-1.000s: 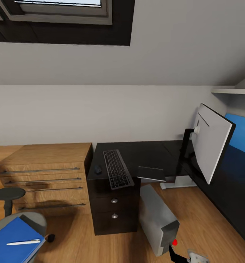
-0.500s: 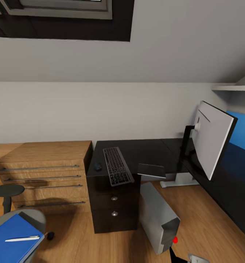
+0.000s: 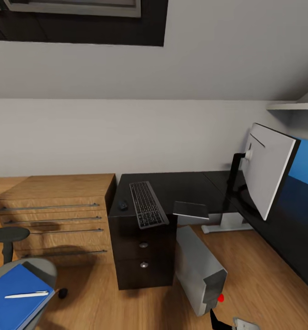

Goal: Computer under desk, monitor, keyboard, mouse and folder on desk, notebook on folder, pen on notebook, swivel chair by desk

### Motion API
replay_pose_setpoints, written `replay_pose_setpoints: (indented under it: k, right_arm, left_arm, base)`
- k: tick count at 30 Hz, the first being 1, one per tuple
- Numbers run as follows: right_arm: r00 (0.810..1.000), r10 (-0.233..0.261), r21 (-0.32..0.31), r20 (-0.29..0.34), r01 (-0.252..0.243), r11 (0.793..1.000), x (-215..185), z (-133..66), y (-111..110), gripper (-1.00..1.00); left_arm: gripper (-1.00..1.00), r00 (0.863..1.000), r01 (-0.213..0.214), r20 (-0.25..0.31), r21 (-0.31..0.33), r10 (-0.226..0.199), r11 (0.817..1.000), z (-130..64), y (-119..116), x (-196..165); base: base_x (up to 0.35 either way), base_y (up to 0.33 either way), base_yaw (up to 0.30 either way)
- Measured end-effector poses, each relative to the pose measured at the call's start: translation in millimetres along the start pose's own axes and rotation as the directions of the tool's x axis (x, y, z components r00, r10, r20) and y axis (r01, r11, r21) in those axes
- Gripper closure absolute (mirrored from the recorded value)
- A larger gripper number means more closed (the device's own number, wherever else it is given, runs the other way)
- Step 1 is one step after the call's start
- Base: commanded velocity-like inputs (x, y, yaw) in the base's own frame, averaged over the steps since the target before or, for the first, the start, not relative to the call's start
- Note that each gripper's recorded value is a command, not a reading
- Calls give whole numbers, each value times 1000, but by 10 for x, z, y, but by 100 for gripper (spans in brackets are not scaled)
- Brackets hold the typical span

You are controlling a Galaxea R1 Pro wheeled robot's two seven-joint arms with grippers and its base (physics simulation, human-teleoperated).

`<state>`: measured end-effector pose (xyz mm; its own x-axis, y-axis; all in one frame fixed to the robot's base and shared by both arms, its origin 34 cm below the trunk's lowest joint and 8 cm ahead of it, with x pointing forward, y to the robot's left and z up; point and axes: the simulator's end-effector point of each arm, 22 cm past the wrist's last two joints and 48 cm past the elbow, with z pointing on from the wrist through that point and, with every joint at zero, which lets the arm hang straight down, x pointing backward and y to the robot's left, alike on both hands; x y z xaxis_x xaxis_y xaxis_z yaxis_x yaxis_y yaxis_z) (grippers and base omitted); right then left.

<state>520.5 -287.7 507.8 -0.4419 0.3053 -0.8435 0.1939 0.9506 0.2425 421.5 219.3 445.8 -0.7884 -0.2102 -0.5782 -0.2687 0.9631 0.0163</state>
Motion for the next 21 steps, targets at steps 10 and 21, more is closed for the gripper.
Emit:
replay_pose_setpoints:
  k: [10,21]
  right_arm:
    - [982,-29,149,-185,57,987,47,588,45,-100]
    - [954,-198,161,-226,237,958,-330,1096,345,-100]
  left_arm:
    - [-100,999,-33,-42,39,35,999,306,-362,-441]
    - [-100,996,77,-43,90,-73,993,611,-711,-1405]
  base:
    - [0,0,0]
    - [0,0,0]
